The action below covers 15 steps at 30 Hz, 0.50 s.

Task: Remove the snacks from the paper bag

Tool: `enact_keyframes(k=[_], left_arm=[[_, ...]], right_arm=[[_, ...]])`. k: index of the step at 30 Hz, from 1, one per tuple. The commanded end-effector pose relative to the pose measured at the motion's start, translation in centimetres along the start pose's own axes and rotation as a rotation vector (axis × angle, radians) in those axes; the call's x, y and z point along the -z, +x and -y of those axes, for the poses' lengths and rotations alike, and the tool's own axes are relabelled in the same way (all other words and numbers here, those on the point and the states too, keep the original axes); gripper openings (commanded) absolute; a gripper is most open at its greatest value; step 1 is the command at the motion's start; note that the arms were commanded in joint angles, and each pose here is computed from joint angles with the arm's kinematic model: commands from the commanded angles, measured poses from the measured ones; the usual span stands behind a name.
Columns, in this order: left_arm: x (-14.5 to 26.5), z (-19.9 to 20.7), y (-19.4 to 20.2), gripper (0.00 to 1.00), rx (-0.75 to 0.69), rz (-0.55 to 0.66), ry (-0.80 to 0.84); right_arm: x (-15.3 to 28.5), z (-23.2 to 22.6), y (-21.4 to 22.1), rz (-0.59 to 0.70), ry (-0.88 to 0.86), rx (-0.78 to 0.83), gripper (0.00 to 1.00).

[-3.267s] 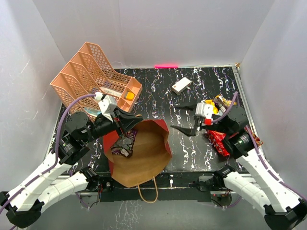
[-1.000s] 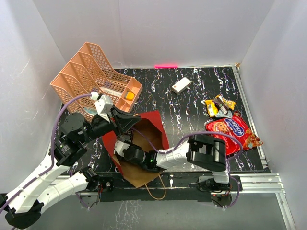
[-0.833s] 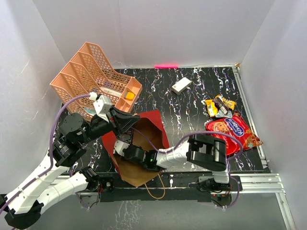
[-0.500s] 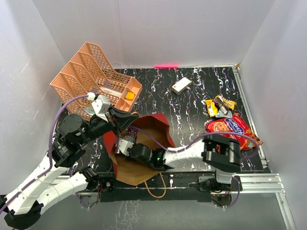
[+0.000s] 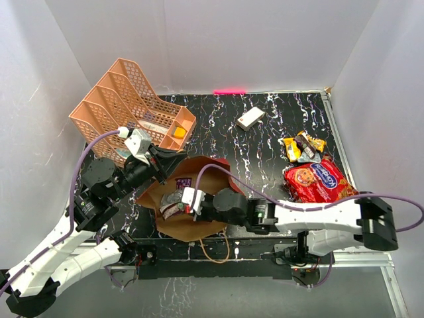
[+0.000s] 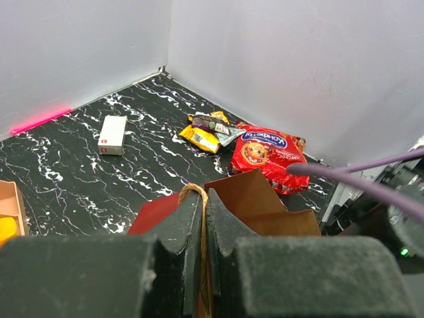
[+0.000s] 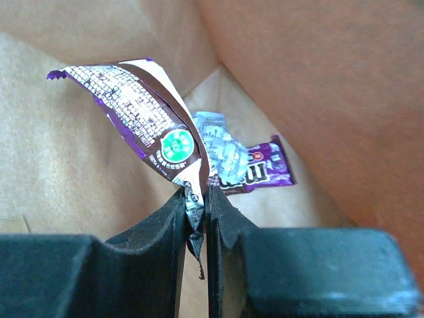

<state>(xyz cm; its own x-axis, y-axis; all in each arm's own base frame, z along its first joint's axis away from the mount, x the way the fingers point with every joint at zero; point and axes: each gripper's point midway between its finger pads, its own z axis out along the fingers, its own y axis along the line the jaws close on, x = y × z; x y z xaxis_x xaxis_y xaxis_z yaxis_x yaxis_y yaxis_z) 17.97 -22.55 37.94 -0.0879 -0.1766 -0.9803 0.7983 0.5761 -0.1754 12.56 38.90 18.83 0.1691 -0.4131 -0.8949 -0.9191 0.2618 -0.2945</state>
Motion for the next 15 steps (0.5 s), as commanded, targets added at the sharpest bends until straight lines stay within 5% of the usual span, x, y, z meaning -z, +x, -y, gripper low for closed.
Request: enact_keyframes(k=[1,9,15], left_arm=[[0.1,0.0,-1.5,0.03,-0.018,0.048,-0.008],[0.0,-0.6,-1.7,0.03,-0.029,0.037,-0.044],[0.2,-0.9,-1.5,0.03,-0.03,0.035,-0.06]], right_arm=[[3.1,2.6,-5.6,0.108,0.043,0.076,0.17],[10.5,6.4,-13.1,0.273,0.114,0.292,0.17],[16.5,11.2,-17.6,0.413,0.351,0.383,0.17]])
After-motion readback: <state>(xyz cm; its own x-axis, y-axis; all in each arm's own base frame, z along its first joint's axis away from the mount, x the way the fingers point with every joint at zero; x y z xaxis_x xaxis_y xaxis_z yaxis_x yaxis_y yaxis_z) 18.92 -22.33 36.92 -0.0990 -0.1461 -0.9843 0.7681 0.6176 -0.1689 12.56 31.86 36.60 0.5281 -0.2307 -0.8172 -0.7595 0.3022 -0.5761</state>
